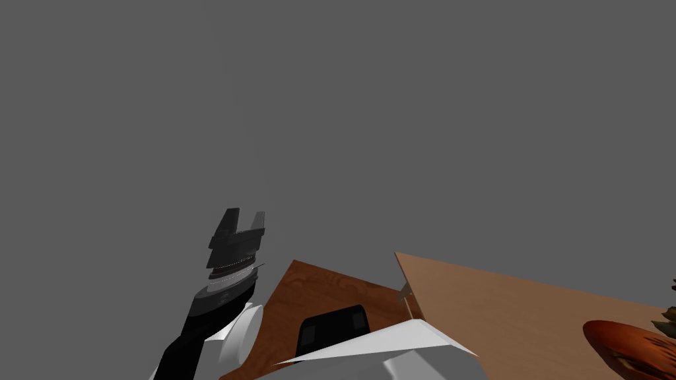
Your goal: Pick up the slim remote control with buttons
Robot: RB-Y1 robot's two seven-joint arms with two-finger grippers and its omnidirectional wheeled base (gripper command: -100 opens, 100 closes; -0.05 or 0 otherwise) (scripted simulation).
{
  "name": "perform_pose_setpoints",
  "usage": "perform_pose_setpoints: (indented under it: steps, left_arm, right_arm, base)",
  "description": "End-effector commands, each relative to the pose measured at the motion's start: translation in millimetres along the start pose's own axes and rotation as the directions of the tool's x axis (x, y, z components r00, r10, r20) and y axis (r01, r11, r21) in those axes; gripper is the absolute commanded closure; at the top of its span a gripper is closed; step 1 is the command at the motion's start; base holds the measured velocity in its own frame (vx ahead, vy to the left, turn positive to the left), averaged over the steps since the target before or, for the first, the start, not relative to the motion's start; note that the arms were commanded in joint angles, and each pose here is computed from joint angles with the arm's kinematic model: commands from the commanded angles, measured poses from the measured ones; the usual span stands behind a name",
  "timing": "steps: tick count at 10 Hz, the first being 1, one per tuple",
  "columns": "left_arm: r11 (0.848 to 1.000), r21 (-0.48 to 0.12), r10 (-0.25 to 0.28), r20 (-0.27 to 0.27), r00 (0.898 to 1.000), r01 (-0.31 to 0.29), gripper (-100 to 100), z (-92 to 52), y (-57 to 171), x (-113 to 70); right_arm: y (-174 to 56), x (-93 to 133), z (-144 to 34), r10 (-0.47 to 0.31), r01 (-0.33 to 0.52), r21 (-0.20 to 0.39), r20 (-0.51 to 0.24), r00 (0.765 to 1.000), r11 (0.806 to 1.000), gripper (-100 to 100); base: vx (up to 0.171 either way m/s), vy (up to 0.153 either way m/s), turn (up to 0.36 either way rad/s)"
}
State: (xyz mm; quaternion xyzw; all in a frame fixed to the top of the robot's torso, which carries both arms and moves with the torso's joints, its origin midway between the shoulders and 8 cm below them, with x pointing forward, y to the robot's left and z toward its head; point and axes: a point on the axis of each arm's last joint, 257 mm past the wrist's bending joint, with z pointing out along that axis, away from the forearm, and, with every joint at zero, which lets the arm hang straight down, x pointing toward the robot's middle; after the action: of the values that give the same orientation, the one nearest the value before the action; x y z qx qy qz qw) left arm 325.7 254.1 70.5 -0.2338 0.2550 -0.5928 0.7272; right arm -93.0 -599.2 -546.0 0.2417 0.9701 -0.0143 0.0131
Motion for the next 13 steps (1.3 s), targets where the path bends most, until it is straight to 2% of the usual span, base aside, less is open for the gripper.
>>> perform_pose_setpoints:
  steps: [1,2,6,7,8,11,12,13]
  left_arm:
    - [1.000,0.000,0.000,0.000,1.000,0.000,0,0.0,0.0,0.0]
    - [1.000,0.000,0.000,0.000,1.000,0.000,0,0.0,0.0,0.0]
    - [1.000,0.000,0.000,0.000,1.000,0.000,0,0.0,0.0,0.0]
    - [1.000,0.000,0.000,0.000,1.000,0.000,0,0.0,0.0,0.0]
    - [1.000,0.000,0.000,0.000,1.000,0.000,0,0.0,0.0,0.0]
    - [1.000,0.000,0.000,0.000,1.000,0.000,0,0.0,0.0,-0.1]
    - [1.000,0.000,0.000,0.000,1.000,0.000,0,-0.1,0.0,-0.1]
    - [1.000,0.000,0.000,0.000,1.000,0.000,0,0.0,0.0,0.0]
  right_arm:
    - [0.0,0.0,0.0,0.000,0.000,0.000,0.000,1.000,1.000,-100]
    - [0.0,0.5,0.1,0.000,0.000,0.000,-0.001,1.000,1.000,100]
    - [-0.4,0.3,-0.2,-0.002,0.002,0.001,-0.001,1.000,1.000,100]
    - [-0.5,0.3,-0.2,-0.001,0.001,0.001,-0.001,1.000,1.000,0]
    - [-4.4,6.0,-2.6,-0.005,0.005,0.010,-0.003,1.000,1.000,100]
    - [-10.1,18.3,-8.2,-0.021,0.021,0.025,-0.005,1.000,0.999,100]
    - [-8.3,15.5,-7.9,-0.026,0.026,0.022,-0.001,1.000,0.999,100]
    - [-12.4,26.5,-11.0,-0.025,0.025,0.031,-0.010,1.000,0.999,100]
  base:
    - [-0.014,0.008,0.000]
    - [0.000,0.000,0.000]
    - [0.000,0.000,0.000]
    - [0.000,0.000,0.000]
    - [0.042,-0.027,-0.065]
    - [0.057,-0.034,-0.053]
    - [0.066,-0.030,-0.037]
    - [0.063,-0.038,-0.036]
